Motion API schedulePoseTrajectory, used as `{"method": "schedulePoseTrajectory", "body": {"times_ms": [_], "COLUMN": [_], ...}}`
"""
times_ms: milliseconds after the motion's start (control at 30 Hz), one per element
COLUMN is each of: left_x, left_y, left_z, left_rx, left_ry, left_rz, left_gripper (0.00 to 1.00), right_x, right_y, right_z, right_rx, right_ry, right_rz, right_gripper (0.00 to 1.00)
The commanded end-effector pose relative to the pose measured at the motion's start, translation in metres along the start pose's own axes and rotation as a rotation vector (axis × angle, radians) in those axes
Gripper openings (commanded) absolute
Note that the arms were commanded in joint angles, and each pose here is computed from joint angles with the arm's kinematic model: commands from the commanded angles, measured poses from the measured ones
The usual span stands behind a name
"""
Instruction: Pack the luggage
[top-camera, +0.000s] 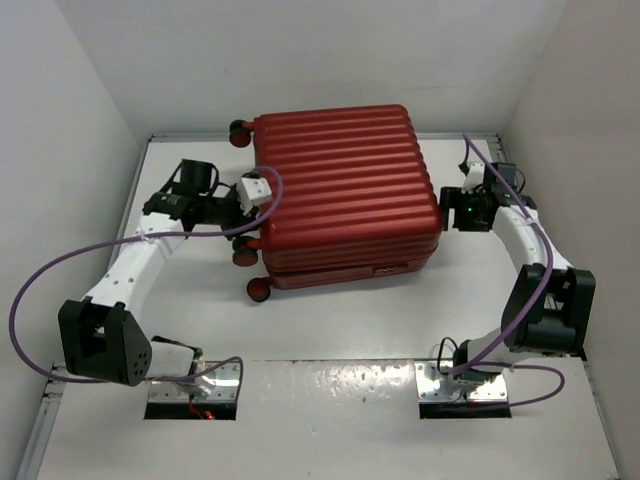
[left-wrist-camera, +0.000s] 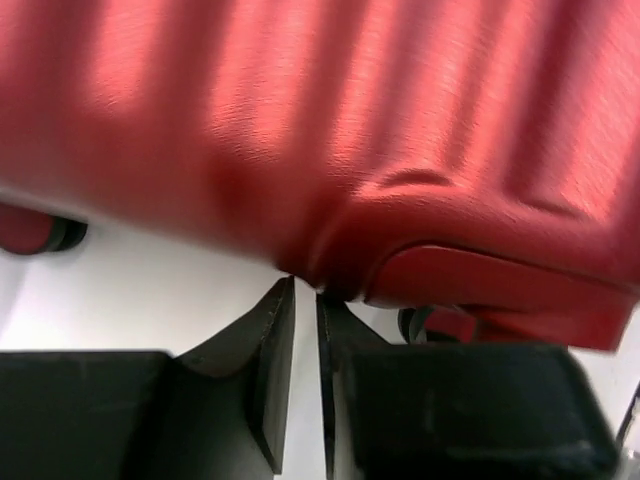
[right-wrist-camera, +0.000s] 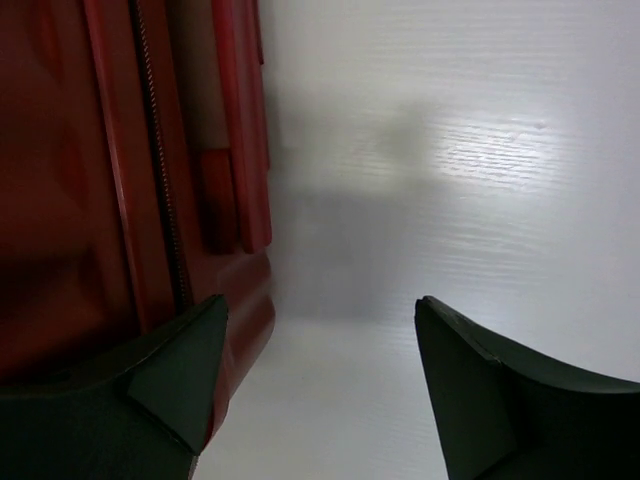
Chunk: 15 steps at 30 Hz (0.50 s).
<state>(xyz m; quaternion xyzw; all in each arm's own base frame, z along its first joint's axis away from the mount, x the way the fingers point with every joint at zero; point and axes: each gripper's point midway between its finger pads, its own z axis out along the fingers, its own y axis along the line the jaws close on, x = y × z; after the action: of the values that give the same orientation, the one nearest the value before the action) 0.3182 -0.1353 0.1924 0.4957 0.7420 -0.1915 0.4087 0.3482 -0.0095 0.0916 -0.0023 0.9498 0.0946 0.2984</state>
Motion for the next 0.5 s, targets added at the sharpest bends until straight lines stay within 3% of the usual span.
{"method": "schedulePoseTrajectory", "body": {"times_ms": [0,167,233,267,300,400,433,467], "left_x": [-0.036,-0.049,-0.056,-0.069,-0.069,-0.114,-0.128,-0.136], "left_y": [-0.075,-0.085,-0.079,-0.072,-0.072,-0.046,-0.026,-0.006], "left_z": [0.011,0.020,0.021,0.020,0.020,0.003,-0.011,-0.021], "left_rx": [0.292,0.304,0.293,0.270,0.270,0.178,0.103,0.017], "left_ry": [-0.147,-0.163,-0.176,-0.201,-0.202,-0.294,-0.339,-0.353], "left_rz": [0.112,0.174,0.188,0.204,0.204,0.245,0.213,0.180], "left_gripper": [0.21,0.29,0.49,0.64,0.68,0.77,0.77,0.77], "right_x": [-0.027,-0.030,-0.031,-0.031,-0.028,-0.033,-0.036,-0.041], "right_y": [0.004,-0.008,-0.011,-0.019,-0.022,-0.044,-0.028,-0.033], "right_z": [-0.012,-0.023,-0.032,-0.042,-0.043,-0.074,-0.094,-0.105], "right_rx": [-0.039,-0.037,-0.023,0.002,0.010,0.047,-0.018,-0.030], "right_ry": [-0.055,-0.068,-0.083,-0.099,-0.094,-0.192,-0.272,-0.330], "right_rz": [-0.009,0.041,0.038,0.052,0.062,0.078,0.054,0.001], "right_gripper": [0.76,0.79,0.80,0.80,0.80,0.73,0.69,0.60]}}
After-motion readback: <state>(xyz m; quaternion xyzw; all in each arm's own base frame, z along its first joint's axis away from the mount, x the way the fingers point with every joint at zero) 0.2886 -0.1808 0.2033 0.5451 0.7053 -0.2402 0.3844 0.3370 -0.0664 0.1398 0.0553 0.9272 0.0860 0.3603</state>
